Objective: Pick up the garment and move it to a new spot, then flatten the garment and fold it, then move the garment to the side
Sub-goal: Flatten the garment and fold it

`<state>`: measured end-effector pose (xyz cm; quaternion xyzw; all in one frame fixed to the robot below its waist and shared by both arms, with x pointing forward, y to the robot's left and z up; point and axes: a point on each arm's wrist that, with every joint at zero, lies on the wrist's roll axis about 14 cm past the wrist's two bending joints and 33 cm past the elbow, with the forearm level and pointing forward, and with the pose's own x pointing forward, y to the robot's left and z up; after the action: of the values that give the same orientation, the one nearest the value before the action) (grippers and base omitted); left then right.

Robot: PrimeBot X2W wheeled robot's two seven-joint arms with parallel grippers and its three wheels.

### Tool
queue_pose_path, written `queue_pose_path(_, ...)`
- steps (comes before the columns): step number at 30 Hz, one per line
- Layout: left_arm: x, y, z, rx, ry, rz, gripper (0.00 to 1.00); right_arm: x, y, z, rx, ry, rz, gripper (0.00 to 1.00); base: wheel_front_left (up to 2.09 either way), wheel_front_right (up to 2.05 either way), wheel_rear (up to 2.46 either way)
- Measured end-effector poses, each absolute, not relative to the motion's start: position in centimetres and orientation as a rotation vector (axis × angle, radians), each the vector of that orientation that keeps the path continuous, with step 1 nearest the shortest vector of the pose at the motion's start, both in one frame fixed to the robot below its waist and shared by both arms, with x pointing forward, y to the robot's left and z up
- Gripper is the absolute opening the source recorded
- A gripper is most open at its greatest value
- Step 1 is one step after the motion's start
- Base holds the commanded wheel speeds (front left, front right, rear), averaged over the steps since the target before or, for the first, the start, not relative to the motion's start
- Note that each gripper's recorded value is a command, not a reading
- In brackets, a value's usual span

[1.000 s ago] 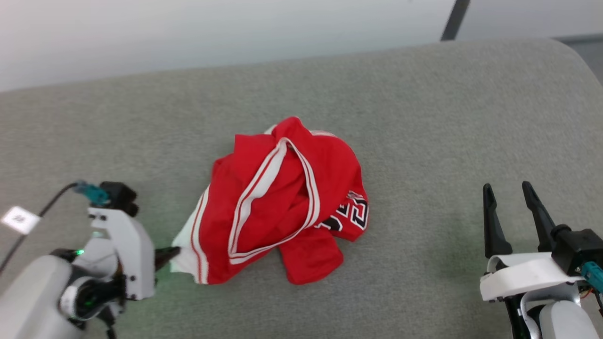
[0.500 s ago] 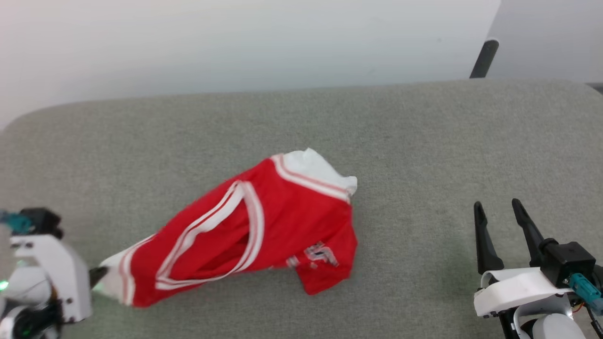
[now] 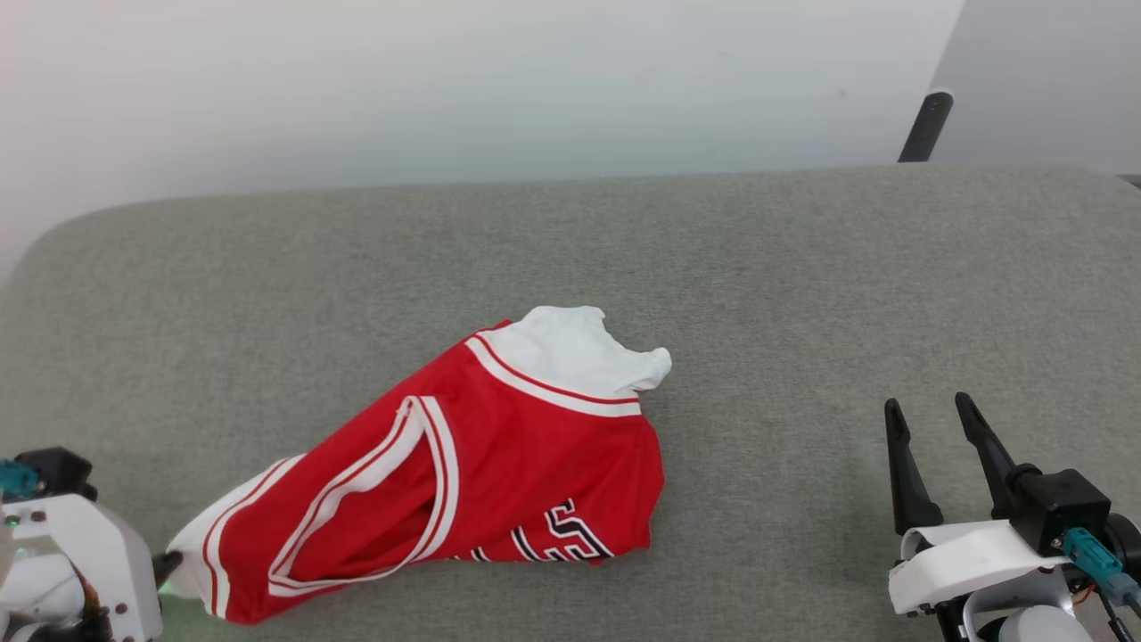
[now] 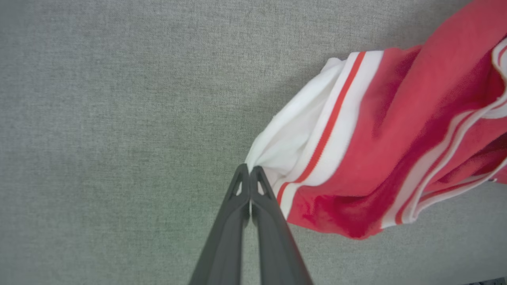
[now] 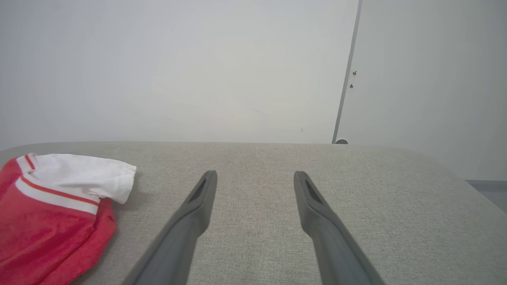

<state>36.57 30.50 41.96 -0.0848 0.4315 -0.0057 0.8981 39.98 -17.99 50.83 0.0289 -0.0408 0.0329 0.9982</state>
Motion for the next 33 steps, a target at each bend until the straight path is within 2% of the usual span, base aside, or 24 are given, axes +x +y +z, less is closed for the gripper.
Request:
queue_pose_path(1,36.6,30.6,42.1,-0.173,0.885,-0.013,0.55,40.0,-17.9,50.8,0.058,-0.08,0.07,1.0,0.0,0.0,0.0)
queue_pose_path(2,36.7,30.6,42.3,-0.169,0.872,-0.014,0.79,40.0,-17.7,50.7,0.059,-0.079,0.074,1.0,0.0,0.0,0.0)
queue_pose_path(4,37.0,30.7,43.1,-0.157,0.84,-0.018,0.96,40.1,-17.3,50.7,0.059,-0.077,0.085,1.0,0.0,0.0,0.0)
queue_pose_path(5,37.2,30.7,43.6,-0.147,0.818,-0.021,1.0,40.1,-17.1,50.7,0.056,-0.077,0.092,1.0,0.0,0.0,0.0)
queue_pose_path(16,37.7,31.1,51.3,-0.135,0.419,-0.006,1.0,40.8,-13.4,51.2,0.046,-0.063,0.196,1.0,0.0,0.0,0.0)
queue_pose_path(26,32.9,34.0,55.0,-0.094,0.116,0.113,1.0,42.1,-8.8,51.9,0.014,-0.022,0.325,1.0,0.0,0.0,0.0)
queue_pose_path(33,28.6,35.0,54.6,-0.125,-0.008,0.207,1.0,43.3,-6.5,51.2,-0.007,0.086,0.397,1.0,0.0,0.0,0.0)
